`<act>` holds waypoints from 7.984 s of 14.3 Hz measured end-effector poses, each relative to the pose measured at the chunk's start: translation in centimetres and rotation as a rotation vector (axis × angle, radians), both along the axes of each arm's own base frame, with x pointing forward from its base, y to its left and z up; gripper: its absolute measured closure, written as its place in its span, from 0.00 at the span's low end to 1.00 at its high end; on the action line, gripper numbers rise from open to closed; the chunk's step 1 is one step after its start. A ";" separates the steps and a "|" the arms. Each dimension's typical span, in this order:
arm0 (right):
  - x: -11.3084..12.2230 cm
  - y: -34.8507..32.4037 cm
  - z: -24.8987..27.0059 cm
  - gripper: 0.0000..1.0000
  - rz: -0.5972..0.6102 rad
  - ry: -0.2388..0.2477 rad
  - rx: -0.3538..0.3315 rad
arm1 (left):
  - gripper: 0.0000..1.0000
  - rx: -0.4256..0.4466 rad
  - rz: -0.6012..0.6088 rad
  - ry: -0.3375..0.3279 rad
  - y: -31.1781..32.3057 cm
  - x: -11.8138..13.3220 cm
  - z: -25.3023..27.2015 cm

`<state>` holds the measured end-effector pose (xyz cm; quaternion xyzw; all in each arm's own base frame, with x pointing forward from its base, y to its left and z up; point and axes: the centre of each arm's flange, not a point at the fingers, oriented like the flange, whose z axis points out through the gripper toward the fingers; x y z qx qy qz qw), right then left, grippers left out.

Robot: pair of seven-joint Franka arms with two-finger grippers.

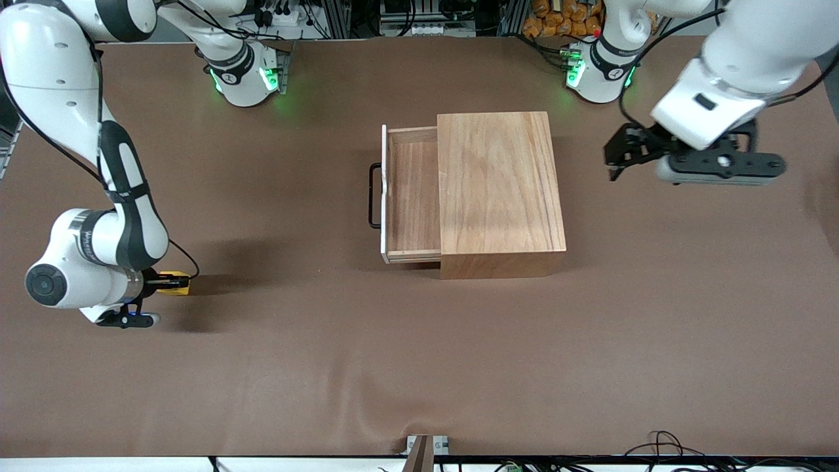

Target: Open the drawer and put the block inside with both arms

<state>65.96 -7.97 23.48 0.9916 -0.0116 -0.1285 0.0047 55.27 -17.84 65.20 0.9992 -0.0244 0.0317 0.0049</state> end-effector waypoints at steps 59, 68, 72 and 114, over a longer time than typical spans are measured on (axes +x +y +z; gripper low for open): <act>-17.1 54.4 14.2 0.00 -0.001 -0.015 0.083 | 0.00 0.022 0.129 0.113 10.0 -0.7 0.3; -8.4 38.1 23.7 0.00 -0.079 -0.076 0.129 | 0.00 0.022 0.126 0.115 9.9 -0.8 0.3; -6.9 29.0 27.8 0.00 -0.147 -0.095 0.080 | 0.00 0.022 0.131 0.115 10.1 -0.7 0.3; -13.4 3.6 41.9 0.00 -0.028 -0.216 0.028 | 0.00 0.012 0.087 0.103 13.0 -4.4 0.8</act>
